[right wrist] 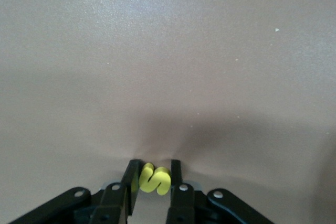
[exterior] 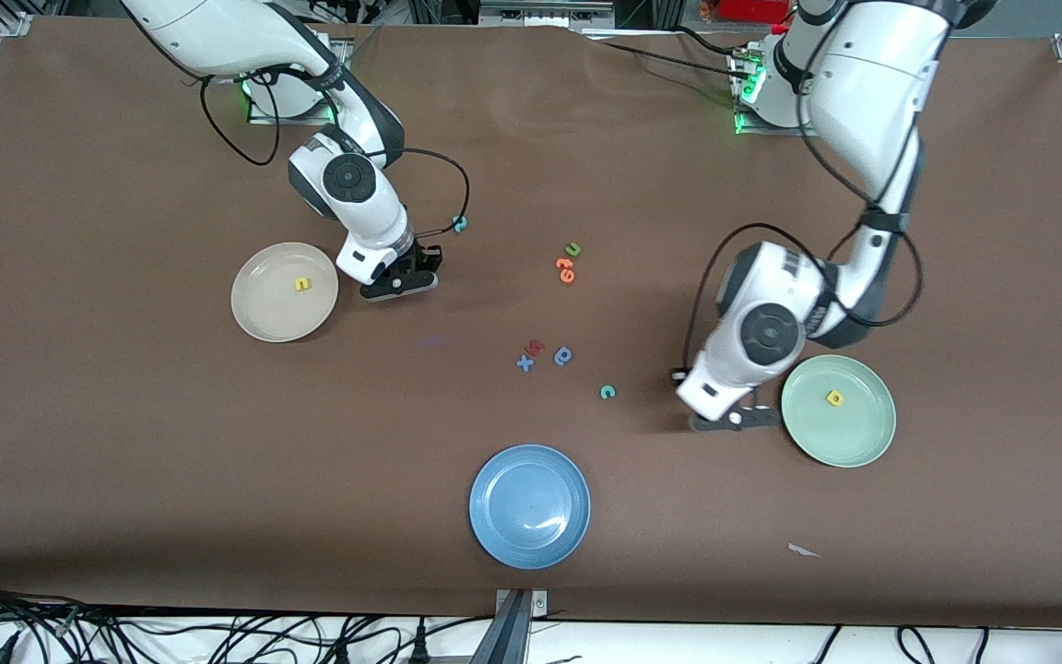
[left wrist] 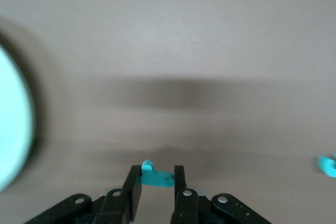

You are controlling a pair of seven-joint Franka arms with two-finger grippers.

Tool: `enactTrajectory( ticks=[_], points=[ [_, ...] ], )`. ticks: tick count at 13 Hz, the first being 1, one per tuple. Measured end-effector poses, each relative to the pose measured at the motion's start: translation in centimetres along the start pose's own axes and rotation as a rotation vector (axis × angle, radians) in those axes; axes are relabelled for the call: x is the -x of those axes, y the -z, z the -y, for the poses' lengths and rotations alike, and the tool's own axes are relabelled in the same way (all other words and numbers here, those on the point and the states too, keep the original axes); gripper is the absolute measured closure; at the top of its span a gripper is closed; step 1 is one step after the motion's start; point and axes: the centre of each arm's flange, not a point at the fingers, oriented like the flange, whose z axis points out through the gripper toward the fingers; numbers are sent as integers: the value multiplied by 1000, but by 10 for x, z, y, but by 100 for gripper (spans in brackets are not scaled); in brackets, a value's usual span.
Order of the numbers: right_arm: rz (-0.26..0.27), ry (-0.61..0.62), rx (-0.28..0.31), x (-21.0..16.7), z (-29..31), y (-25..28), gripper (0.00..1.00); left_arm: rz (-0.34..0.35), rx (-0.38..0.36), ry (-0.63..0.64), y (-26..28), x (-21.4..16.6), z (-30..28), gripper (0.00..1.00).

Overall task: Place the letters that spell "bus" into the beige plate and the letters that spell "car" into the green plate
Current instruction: 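Place the teal t on the green plate while the right gripper places s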

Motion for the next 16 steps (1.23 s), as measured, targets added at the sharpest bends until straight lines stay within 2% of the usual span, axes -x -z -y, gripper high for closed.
enactTrajectory(
  ticks=[4,7,9,10,12,14,16],
  points=[
    [12,24,103,-14,-28,41,72,8,0,-57,16,-29,108,70],
    [11,81,161,-26,-72,77,72,22,-89,-222,15,-37,177,70],
    [25,120,175,-30,-97,84,72,33,-137,-354,13,-38,185,56],
    [35,139,178,-31,-109,85,72,30,-124,-363,13,-38,175,45],
    [53,164,179,-32,-131,84,72,12,-19,-234,20,-36,139,23],
    [61,170,179,-32,-142,83,72,21,79,-87,22,-29,92,1],
    [65,171,179,-31,-143,82,67,24,96,35,23,-21,28,0]
  ],
)
